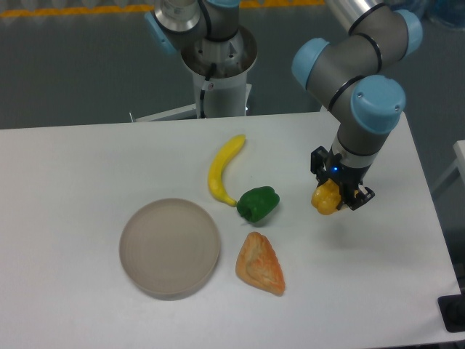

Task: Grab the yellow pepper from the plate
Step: 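Lift the yellow pepper off the plate and carry it away from the plate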

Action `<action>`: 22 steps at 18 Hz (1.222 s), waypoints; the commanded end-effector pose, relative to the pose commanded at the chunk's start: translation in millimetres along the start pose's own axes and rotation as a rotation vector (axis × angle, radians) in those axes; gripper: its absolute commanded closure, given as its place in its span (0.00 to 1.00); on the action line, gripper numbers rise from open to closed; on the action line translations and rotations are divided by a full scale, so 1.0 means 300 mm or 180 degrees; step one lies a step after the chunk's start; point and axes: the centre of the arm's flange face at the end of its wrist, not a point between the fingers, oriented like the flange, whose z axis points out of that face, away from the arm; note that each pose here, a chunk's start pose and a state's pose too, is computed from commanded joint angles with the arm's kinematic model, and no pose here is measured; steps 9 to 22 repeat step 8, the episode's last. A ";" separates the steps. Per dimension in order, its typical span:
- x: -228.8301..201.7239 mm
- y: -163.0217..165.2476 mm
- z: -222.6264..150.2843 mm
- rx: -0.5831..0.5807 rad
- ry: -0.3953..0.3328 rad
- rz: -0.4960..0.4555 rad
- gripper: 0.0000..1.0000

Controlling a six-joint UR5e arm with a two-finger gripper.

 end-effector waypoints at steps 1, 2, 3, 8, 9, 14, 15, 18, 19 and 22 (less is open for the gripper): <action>-0.001 0.000 -0.001 0.0000 -0.0005 0.0024 0.83; 0.000 -0.003 0.000 0.0000 -0.0005 0.0059 0.83; -0.001 -0.003 0.002 0.0000 -0.0005 0.0064 0.83; 0.000 -0.005 0.004 -0.0010 -0.0004 0.0064 0.83; 0.000 -0.005 0.004 -0.0010 -0.0004 0.0064 0.83; 0.000 -0.005 0.004 -0.0010 -0.0004 0.0064 0.83; 0.000 -0.005 0.004 -0.0010 -0.0004 0.0064 0.83; 0.000 -0.005 0.004 -0.0010 -0.0004 0.0064 0.83; 0.000 -0.005 0.004 -0.0010 -0.0004 0.0064 0.83; 0.000 -0.005 0.004 -0.0010 -0.0004 0.0064 0.83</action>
